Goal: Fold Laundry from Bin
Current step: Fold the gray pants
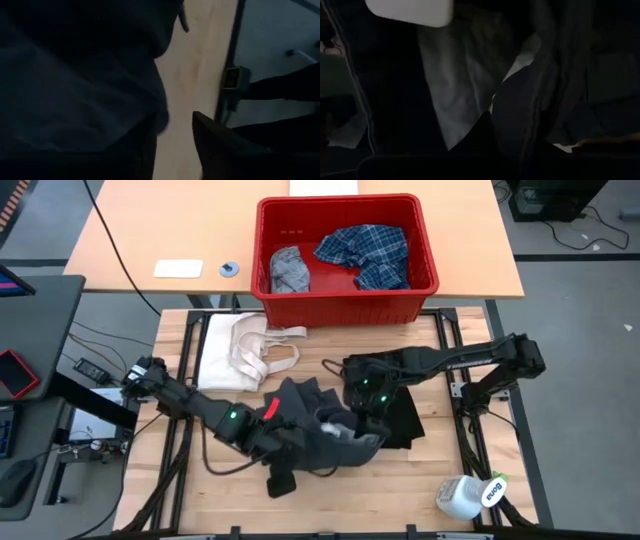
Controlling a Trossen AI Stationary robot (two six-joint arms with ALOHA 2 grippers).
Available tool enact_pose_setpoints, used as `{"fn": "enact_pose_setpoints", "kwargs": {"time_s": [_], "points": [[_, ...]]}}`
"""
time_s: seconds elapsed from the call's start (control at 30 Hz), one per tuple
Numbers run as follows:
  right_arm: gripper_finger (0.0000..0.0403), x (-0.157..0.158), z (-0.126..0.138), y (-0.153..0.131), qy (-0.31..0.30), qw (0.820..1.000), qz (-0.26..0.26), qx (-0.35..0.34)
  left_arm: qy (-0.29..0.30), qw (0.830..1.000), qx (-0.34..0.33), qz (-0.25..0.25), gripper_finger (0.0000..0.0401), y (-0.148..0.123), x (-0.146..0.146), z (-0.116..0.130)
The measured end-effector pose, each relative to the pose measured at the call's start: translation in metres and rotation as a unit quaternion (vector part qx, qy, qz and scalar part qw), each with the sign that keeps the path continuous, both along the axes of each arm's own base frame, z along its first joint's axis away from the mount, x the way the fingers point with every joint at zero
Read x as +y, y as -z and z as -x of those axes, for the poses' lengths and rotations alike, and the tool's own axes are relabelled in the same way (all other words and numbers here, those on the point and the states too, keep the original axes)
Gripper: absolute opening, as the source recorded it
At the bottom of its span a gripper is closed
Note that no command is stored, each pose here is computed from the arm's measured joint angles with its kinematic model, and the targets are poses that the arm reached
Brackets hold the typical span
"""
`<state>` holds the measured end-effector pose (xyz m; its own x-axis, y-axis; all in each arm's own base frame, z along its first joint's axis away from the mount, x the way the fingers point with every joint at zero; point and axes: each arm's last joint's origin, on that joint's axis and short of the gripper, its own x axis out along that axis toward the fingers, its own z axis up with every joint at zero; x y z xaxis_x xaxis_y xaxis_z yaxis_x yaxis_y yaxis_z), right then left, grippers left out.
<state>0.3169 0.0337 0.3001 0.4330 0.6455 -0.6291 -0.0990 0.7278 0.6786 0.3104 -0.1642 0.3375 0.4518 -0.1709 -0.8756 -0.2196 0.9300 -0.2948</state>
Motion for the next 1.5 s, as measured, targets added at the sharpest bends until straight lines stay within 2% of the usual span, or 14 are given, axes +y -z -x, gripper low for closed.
{"fn": "enact_pose_setpoints", "kwargs": {"time_s": [0.2,0.3,0.4,0.5,0.6,0.73,0.87,1.0,1.1,1.23,1.5], "points": [[0.0031,0.007,-0.009,0.006,-0.017,1.000,-0.012,-0.012,-0.020,0.999,0.022,0.045,0.0167,-0.005,-0.017,0.015],[0.0031,0.009,-0.014,-0.002,-0.055,0.995,-0.042,-0.071,-0.036,0.997,0.038,0.054,0.0168,-0.005,-0.024,0.024],[0.0031,0.011,-0.019,-0.011,-0.087,0.985,-0.067,-0.131,-0.078,0.993,0.069,0.050,0.0164,-0.003,-0.023,0.031],[0.0031,0.009,-0.022,-0.012,-0.062,0.986,-0.041,-0.146,-0.119,0.989,0.078,0.039,0.0157,-0.003,-0.026,0.039],[0.0031,-0.001,-0.025,-0.010,-0.010,0.989,0.005,-0.149,-0.141,0.989,0.026,0.025,0.0152,-0.012,-0.037,0.053],[0.0031,-0.016,-0.028,-0.009,0.049,0.985,0.057,-0.152,-0.154,0.986,-0.057,-0.017,0.0148,-0.019,-0.053,0.071],[0.0030,-0.031,-0.033,-0.002,0.095,0.982,0.090,-0.140,-0.156,0.982,-0.100,-0.042,0.0148,-0.020,-0.063,0.080],[0.0030,-0.037,-0.049,0.020,0.106,0.981,0.102,-0.124,-0.169,0.979,-0.111,-0.037,0.0148,-0.020,-0.061,0.072],[0.0030,-0.040,-0.060,0.043,0.079,0.990,0.068,-0.093,-0.180,0.976,-0.120,-0.028,0.0148,-0.021,-0.056,0.065],[0.0030,-0.049,-0.066,0.065,0.072,0.997,0.005,-0.038,-0.161,0.978,-0.130,-0.014,0.0148,-0.024,-0.058,0.060],[0.0031,-0.087,-0.071,0.092,0.148,0.988,-0.032,0.034,-0.148,0.979,-0.137,-0.032,0.0148,-0.025,-0.050,0.051]]}}
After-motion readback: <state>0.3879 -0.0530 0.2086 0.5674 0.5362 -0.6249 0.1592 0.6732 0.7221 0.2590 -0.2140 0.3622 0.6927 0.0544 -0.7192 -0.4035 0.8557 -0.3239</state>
